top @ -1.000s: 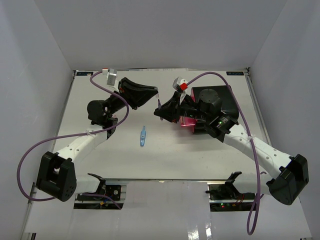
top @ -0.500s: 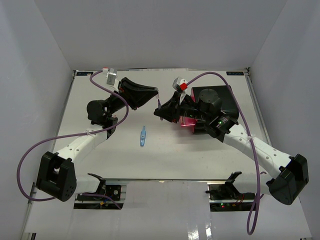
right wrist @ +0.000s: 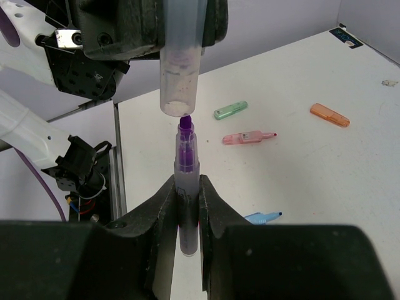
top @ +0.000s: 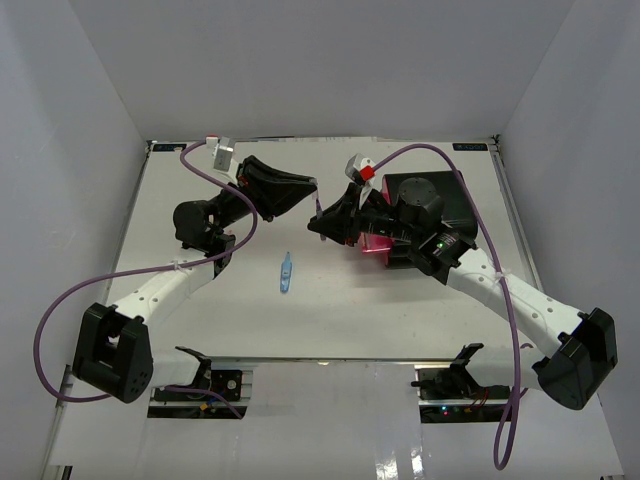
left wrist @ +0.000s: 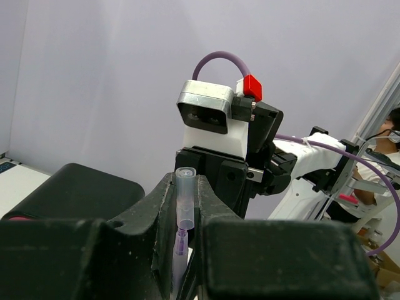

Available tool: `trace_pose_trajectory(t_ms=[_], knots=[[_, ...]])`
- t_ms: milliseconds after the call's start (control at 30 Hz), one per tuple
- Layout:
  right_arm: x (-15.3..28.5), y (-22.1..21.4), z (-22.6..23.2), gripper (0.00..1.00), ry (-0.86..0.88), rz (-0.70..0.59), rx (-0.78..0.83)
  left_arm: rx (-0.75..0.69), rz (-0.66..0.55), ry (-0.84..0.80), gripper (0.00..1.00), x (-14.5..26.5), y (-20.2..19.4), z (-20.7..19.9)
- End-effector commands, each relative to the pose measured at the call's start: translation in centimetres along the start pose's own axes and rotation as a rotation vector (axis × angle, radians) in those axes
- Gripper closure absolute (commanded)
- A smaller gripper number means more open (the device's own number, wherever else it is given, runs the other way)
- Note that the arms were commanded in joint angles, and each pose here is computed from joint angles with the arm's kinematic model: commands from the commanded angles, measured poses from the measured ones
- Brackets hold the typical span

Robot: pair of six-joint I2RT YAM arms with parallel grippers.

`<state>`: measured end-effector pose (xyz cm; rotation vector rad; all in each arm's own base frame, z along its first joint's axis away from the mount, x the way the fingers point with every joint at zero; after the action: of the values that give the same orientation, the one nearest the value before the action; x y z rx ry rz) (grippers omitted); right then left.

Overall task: Sort the stationery into containers
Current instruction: Close the pen cap on the pen.

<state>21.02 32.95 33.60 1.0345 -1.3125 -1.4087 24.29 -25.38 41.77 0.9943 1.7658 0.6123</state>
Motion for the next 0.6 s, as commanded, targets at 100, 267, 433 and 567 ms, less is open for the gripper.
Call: trace_pose_trajectory(t_ms=[100,267,433,567], knots=[[-0.06,2.05,0.57,0.92,0.021,-0.062,0.037,-0.035,-0.012,-0.023,0.97,-0.07,0.42,-0.71],[-0.08,2.27,0.65,0.92,0.026,-0.065,0.037,-0.035,-0.010,-0.022,0.97,-0.15,0.31,-0.59],[-0.08,2.39,0.74,0.92,0.031,-0.069,0.036,-0.034,-0.005,-0.015,0.97,-0.14,0.09,-0.31],[-0.08,2.46,0.71,0.92,0.029,-0.070,0.039,-0.032,-0.002,-0.014,0.97,-0.11,-0.10,-0.28]])
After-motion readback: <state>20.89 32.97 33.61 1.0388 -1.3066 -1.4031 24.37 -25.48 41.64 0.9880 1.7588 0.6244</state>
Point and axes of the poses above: each gripper's point midway between its finger pads, its own x axis back along the fingers, its own z axis along the line the jaws close on, y = z × x, the point moved 2 cm from there along x, back along the fingers, and after that the axes turned 6 degrees about x, right-handed, at the moved point
